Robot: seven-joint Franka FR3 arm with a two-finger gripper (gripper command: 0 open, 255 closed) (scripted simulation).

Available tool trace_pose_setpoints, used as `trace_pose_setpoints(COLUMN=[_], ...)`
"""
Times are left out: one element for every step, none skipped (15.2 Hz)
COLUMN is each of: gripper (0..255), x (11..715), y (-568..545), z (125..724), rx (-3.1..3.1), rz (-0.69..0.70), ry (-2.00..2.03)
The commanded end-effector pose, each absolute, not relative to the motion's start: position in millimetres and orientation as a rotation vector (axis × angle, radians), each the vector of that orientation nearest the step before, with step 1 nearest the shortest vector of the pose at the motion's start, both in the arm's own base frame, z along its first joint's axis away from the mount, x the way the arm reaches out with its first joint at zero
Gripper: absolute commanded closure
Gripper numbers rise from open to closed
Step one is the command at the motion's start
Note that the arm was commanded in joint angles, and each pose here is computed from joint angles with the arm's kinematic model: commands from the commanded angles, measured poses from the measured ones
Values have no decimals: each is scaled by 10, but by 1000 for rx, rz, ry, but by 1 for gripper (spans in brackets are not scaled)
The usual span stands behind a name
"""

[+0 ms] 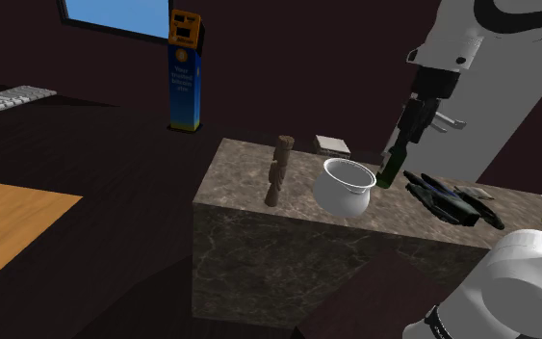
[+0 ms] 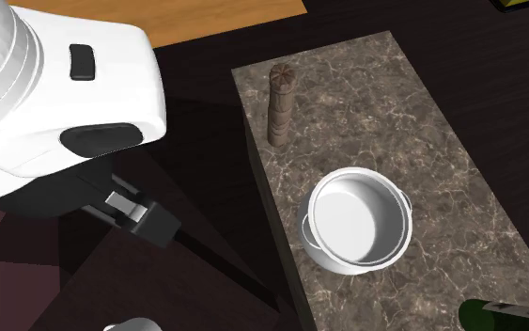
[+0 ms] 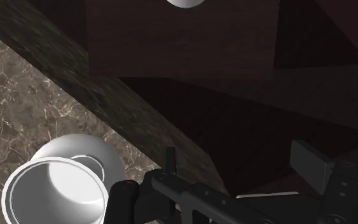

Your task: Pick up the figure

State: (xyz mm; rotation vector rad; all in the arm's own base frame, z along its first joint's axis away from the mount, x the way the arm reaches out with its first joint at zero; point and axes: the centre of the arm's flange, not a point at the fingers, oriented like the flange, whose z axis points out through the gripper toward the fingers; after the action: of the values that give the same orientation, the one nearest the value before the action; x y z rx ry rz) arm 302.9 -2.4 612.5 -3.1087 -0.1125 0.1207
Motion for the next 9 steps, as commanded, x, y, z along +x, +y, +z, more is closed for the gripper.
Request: trace_pose_setpoints(gripper=[0,0,0,0,0,0,0,0,0], x=[3029,3142,3255,3368,3482,3596,3710,3824,3938], y=[-24,-18,-13,-7,-2,4,9,14,19], z=[6125,6071,6018,5965,5913,5861,5810,5759,5709], rx=[-3109,-3111,-3113,-3116,-3118,-3121,-3123,-3125,-3128], rz=[121,113,106,99,91,84,77,69,62], ry=[-113,-113,-113,-114,-114,-115,-115,-116,-116])
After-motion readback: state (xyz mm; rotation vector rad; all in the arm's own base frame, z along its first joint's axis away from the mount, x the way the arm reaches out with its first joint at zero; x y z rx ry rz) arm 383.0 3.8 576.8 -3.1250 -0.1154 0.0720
